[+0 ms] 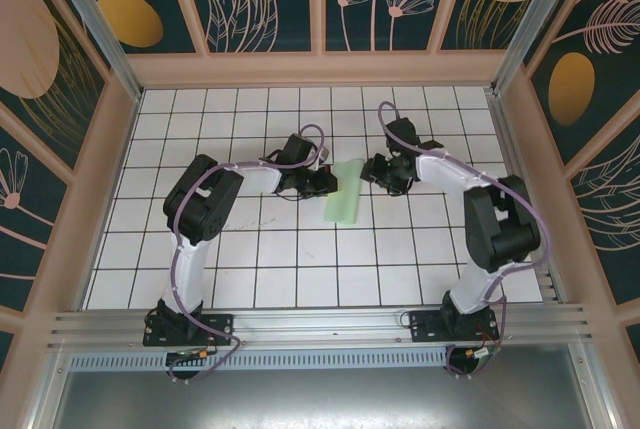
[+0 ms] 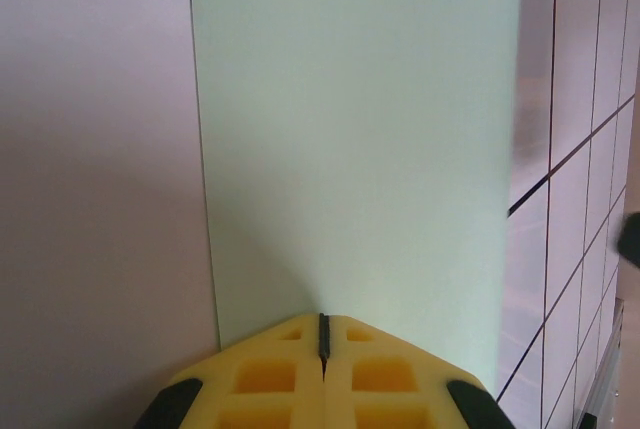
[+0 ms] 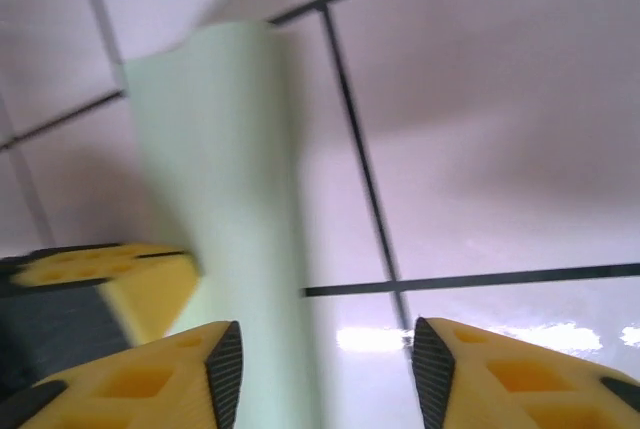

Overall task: Fold a paper plane with a square sheet of paper (pick it up from the middle)
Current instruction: First fold in half a square sheet of paper at the center of the table.

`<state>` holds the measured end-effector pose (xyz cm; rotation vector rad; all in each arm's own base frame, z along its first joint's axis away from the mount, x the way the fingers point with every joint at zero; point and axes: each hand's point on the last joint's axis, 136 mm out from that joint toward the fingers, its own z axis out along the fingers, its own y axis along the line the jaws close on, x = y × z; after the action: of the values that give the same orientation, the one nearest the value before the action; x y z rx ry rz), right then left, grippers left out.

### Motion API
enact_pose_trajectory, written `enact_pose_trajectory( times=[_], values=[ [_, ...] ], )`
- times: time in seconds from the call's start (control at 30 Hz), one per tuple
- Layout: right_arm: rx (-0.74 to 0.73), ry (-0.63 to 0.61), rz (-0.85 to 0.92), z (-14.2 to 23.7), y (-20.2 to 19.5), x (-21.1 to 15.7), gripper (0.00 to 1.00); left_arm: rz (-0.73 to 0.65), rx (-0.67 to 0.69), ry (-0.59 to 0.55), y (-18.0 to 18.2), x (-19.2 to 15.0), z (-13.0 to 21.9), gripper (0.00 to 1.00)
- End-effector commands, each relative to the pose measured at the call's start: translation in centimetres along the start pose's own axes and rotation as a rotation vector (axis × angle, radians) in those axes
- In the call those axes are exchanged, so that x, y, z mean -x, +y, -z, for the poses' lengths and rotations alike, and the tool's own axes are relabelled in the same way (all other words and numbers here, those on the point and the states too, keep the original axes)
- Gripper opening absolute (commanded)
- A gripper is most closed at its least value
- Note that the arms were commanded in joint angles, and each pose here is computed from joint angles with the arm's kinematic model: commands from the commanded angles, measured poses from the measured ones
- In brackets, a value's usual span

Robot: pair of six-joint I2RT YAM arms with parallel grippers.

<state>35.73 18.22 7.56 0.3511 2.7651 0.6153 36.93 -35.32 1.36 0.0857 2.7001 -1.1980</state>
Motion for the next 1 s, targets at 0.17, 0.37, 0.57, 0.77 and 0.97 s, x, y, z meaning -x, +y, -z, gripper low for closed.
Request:
enact_pose_trajectory(
  times=[0.17,0.37,0.57,0.77,0.97],
  values=[
    [0.240,0.018,-0.023,-0.7,4.9,-1.3,0.23,0.119,0.233,0.124,7.7,-5.3,-1.4,0.00],
    [0.195,0.065,-0.057,-3.1,4.4,-2.0,0.01,0.126,0.243,0.129,8.0,-5.5,-1.5,0.00],
    [0.187,0.104,-0.057,-4.7,4.5,-2.7,0.00,0.125,0.247,0.129,8.0,-5.2,-1.5,0.00],
    [0.186,0.136,-0.048,-5.8,4.6,-2.9,0.00,0.128,0.255,0.132,8.1,-5.3,-1.5,0.00],
    [0.141,0.156,-0.055,-7.2,3.5,-3.2,0.00,0.144,0.280,0.140,8.7,-5.6,-1.4,0.00]
  ],
)
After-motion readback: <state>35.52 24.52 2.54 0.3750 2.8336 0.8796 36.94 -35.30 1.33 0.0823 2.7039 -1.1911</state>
